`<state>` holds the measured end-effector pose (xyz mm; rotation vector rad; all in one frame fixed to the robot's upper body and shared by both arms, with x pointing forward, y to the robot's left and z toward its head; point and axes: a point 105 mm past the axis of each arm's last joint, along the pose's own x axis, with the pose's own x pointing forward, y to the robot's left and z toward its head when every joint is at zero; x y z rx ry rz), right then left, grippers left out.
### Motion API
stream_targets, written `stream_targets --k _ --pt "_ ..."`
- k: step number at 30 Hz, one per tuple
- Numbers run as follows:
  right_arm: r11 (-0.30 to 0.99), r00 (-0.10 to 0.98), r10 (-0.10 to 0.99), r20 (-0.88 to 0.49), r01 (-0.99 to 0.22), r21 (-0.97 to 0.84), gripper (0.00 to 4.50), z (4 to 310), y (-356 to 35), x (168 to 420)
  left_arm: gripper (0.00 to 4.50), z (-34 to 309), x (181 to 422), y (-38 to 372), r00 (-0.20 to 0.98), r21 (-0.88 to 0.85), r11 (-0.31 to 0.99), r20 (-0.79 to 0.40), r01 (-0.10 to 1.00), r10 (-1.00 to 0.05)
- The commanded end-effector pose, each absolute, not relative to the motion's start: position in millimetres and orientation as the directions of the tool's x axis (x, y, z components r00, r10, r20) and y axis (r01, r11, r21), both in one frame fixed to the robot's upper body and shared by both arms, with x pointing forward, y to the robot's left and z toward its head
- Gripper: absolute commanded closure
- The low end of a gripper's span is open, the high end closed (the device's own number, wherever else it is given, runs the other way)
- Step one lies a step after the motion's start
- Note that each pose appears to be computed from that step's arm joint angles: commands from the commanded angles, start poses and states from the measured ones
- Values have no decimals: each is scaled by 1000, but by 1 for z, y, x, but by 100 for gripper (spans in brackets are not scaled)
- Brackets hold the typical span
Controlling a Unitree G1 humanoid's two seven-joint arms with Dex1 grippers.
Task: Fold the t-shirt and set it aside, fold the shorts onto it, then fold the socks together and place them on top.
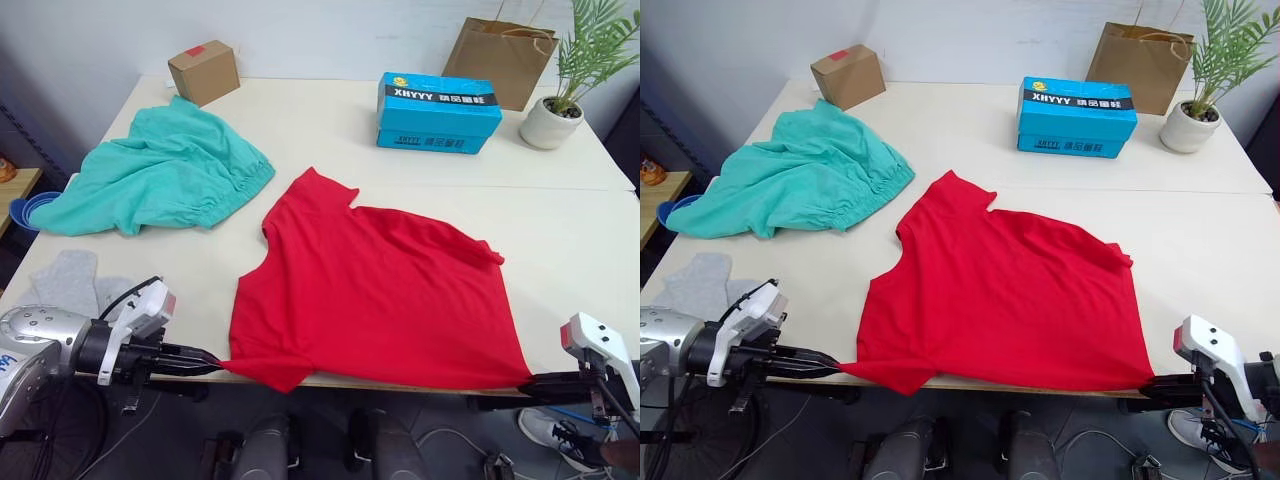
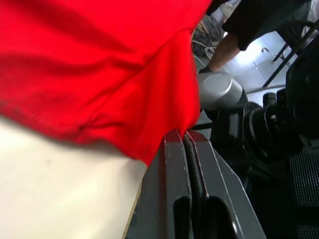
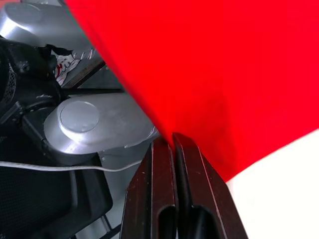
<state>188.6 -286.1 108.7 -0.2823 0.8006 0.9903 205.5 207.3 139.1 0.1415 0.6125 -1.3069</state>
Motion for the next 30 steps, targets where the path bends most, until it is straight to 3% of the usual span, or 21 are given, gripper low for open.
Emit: stream_targets --k 1,12,24,29,30 --pt "545 327 644 -692 -830 115 450 114 -285 194 448 145 213 207 164 -186 290 -501 939 -850" --pt "576 385 622 -682 -815 66 450 117 -298 220 448 149 258 209 264 -67 341 -499 938 -826" --pt "576 411 651 -638 -815 62 450 106 -288 232 448 135 267 205 251 -87 340 -510 936 -823" --pt "627 479 652 -588 -776 64 450 107 -288 241 448 137 273 203 285 -88 368 -477 926 -831" --pt "630 484 653 -583 -774 62 430 107 -289 242 450 138 274 202 291 -84 370 -471 925 -833"
